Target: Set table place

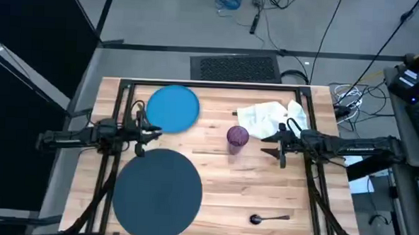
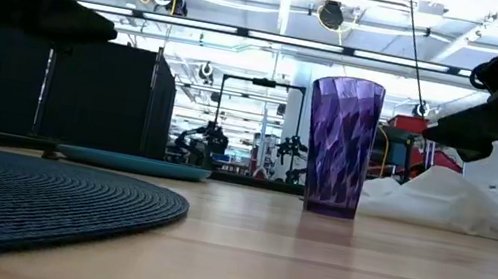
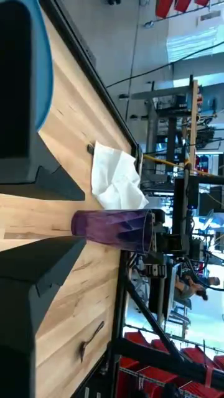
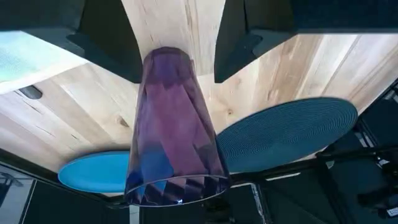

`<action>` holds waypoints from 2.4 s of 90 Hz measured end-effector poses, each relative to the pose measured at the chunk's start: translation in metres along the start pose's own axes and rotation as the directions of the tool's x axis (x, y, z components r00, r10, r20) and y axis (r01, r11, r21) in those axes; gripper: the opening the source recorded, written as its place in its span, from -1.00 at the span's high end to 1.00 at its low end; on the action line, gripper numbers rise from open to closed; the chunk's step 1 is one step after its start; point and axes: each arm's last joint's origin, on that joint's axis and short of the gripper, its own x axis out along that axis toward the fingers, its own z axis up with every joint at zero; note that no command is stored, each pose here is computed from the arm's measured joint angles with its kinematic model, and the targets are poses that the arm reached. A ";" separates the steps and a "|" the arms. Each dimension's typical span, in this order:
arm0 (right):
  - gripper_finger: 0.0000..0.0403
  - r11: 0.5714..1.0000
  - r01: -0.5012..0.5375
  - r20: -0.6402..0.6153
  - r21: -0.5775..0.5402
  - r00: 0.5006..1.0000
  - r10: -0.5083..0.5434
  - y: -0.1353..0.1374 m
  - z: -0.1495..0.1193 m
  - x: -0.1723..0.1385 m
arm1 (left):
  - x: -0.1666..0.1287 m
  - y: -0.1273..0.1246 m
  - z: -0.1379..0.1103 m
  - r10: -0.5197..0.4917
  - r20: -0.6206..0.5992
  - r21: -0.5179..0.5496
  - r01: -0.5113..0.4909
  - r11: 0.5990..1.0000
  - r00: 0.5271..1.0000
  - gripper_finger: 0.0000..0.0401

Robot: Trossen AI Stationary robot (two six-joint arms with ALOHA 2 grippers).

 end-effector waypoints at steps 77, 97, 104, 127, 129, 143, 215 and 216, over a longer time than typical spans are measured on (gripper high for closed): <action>0.08 1.000 0.000 0.000 0.000 1.000 0.000 0.000 0.000 0.000 | 0.000 0.000 0.000 0.000 0.000 0.000 0.000 1.000 1.000 0.57; 0.08 1.000 0.002 0.003 -0.024 1.000 -0.002 0.000 0.000 0.000 | 0.000 0.000 0.000 0.000 0.001 0.108 -0.001 0.994 1.000 0.57; 0.08 0.999 0.002 0.021 -0.048 1.000 -0.001 0.000 0.002 0.000 | 0.000 0.001 0.001 0.020 0.010 0.109 -0.021 0.994 1.000 0.57; 0.08 0.999 -0.009 0.342 -0.053 0.939 0.026 0.004 0.033 -0.006 | -0.003 0.004 0.024 0.150 0.252 -0.158 -0.112 0.981 0.956 0.57; 0.08 0.998 -0.014 0.389 -0.056 0.921 0.035 0.005 0.037 -0.008 | -0.004 0.004 0.027 0.149 0.283 -0.182 -0.100 0.978 0.947 0.57; 0.08 0.993 0.023 0.668 -0.112 0.742 0.058 0.009 0.064 -0.025 | -0.015 0.003 0.052 0.141 0.531 -0.162 -0.063 0.985 0.836 0.57; 0.08 0.980 0.083 0.510 -0.182 0.860 0.022 0.034 0.205 0.021 | -0.025 0.003 0.140 0.276 0.342 0.111 -0.331 0.937 0.898 0.57; 0.08 0.980 0.077 0.507 -0.186 0.861 0.029 0.035 0.208 0.024 | -0.025 0.003 0.140 0.276 0.336 0.114 -0.330 0.937 0.901 0.57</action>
